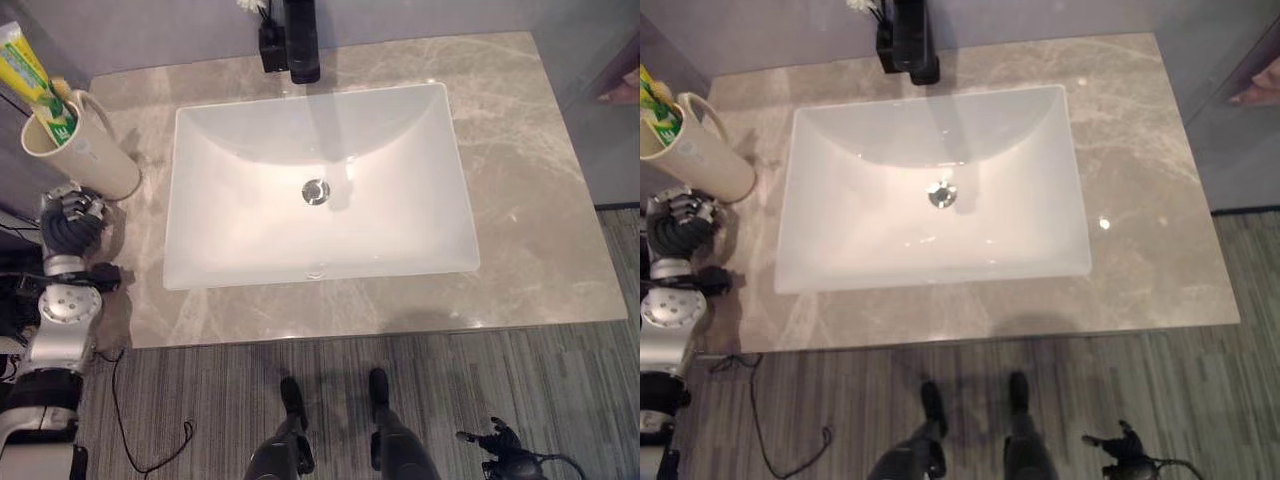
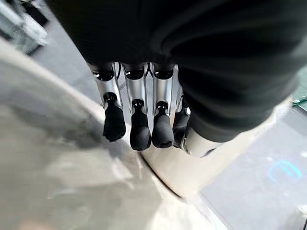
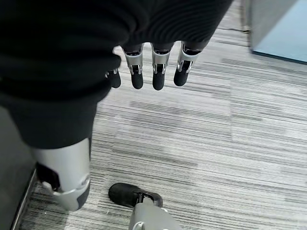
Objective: Put brush and paste in cup on sink, flatten towel.
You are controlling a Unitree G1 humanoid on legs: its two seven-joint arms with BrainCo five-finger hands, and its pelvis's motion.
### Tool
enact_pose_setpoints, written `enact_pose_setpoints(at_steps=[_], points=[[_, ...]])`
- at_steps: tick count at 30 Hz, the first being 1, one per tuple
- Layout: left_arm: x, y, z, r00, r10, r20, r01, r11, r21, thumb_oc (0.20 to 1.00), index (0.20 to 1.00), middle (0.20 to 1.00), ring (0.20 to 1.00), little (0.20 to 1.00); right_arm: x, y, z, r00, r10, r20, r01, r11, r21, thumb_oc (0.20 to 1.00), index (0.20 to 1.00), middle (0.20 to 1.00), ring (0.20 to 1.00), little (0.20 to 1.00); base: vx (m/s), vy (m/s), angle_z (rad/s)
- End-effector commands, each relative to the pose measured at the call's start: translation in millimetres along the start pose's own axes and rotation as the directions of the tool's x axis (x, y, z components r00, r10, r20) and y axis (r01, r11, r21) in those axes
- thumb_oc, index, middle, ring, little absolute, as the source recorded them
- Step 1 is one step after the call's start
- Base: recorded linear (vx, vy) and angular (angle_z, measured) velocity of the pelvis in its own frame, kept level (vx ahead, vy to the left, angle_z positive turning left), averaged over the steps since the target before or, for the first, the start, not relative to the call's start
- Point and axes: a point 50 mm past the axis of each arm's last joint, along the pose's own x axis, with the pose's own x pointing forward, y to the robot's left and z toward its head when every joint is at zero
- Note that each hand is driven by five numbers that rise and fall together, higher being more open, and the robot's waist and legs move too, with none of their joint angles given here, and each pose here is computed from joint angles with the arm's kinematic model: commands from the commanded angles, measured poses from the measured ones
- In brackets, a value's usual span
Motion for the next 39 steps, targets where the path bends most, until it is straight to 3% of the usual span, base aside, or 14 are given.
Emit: enact_pose_setpoints(at_steps=[1,20,30,34,39], points=[[26.6,21.9,25.4,0.991,0.097,0.087,-0.099,0.995,0.023,0.2,0.2,0.2,0.2,0.2,0.6,-8.6,-5.3,0.998,-0.041,-0.041,0.043,0.998,0.042,1.0,1.0,1.0,1.0,1.0,0.0,0.014,-0.08],[72.8,49.0,56.7,0.974,0.214,0.074,-0.223,0.965,0.142,0.2,0.2,0.2,0.2,0.2,1.9,5.3,24.4,0.996,0.001,0.087,-0.006,0.998,0.06,1.0,1.0,1.0,1.0,1.0,0.0,0.015,-0.1],[57.9,31.7,53.3,0.983,0.139,0.118,-0.143,0.99,0.019,0.2,0.2,0.2,0.2,0.2,0.4,10.2,20.2,0.997,0.017,0.075,-0.022,0.997,0.069,1.0,1.0,1.0,1.0,1.0,0.0,0.0,-0.02],[51.9,42.5,38.4,0.984,0.164,0.07,-0.166,0.985,0.035,0.2,0.2,0.2,0.2,0.2,1.0,7.6,19.9,0.997,0.011,0.071,-0.015,0.998,0.06,1.0,1.0,1.0,1.0,1.0,0.01,0.01,-0.02],[58.7,81.5,23.1,0.959,0.28,-0.05,-0.268,0.949,0.168,0.2,0.2,0.2,0.2,0.2,3.1,-1.0,26.7,0.996,-0.01,0.091,0.005,0.998,0.055,1.0,1.0,1.0,1.0,1.0,0.02,0.019,-0.02]])
